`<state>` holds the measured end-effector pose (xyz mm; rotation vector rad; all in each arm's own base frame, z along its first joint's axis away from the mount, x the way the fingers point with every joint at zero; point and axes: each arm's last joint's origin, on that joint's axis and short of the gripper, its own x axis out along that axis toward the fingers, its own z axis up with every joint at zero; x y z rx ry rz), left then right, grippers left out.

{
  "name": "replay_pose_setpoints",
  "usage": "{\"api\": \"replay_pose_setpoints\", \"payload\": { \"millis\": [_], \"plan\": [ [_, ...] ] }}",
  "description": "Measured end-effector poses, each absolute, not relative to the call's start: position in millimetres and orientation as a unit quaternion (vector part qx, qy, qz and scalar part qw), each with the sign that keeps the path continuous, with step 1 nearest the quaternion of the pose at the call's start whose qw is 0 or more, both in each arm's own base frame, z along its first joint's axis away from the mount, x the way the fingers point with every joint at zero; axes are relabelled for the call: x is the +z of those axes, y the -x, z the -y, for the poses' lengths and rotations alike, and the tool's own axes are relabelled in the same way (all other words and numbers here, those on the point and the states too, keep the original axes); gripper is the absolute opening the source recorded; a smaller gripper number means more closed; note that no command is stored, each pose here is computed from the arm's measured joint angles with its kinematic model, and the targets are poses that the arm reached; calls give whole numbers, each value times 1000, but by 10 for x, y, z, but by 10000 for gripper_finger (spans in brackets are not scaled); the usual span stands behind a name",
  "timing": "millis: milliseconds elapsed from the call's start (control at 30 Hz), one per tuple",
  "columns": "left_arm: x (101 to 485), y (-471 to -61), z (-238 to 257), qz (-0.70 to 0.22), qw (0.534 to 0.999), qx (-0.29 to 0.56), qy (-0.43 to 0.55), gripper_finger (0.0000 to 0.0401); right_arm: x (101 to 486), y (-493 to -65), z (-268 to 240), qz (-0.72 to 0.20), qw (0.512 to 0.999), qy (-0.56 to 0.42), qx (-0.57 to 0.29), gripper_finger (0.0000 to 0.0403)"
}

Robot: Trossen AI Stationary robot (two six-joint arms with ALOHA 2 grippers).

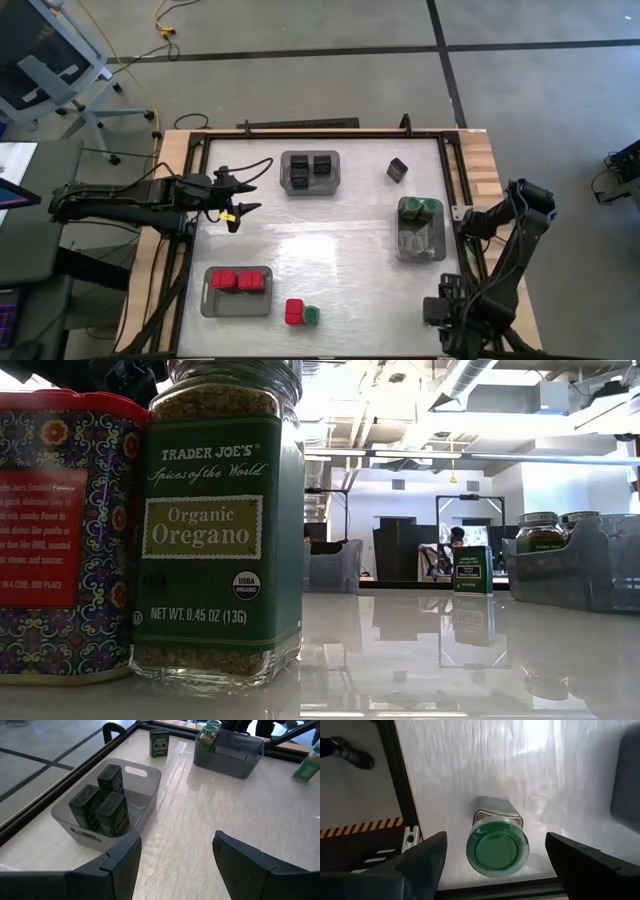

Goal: Sort spices by type
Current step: Put the right green seasoning bottle into the middle right black transparent bin

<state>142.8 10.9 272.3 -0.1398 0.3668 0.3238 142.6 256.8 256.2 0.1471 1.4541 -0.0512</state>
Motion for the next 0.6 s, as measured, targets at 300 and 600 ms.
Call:
{"api": "replay_pose_setpoints", "payload": {
  "millis": [300,600],
  "plan": [
    [2721,-1428,-109,-182,968,160,70,235,2438,-1457,-2631,-669,737,-80,-55,361],
    [2722,-1428,-109,-182,968,160,67,235,2209,-1399,-2628,-664,730,-133,-95,339]
  ]
}}
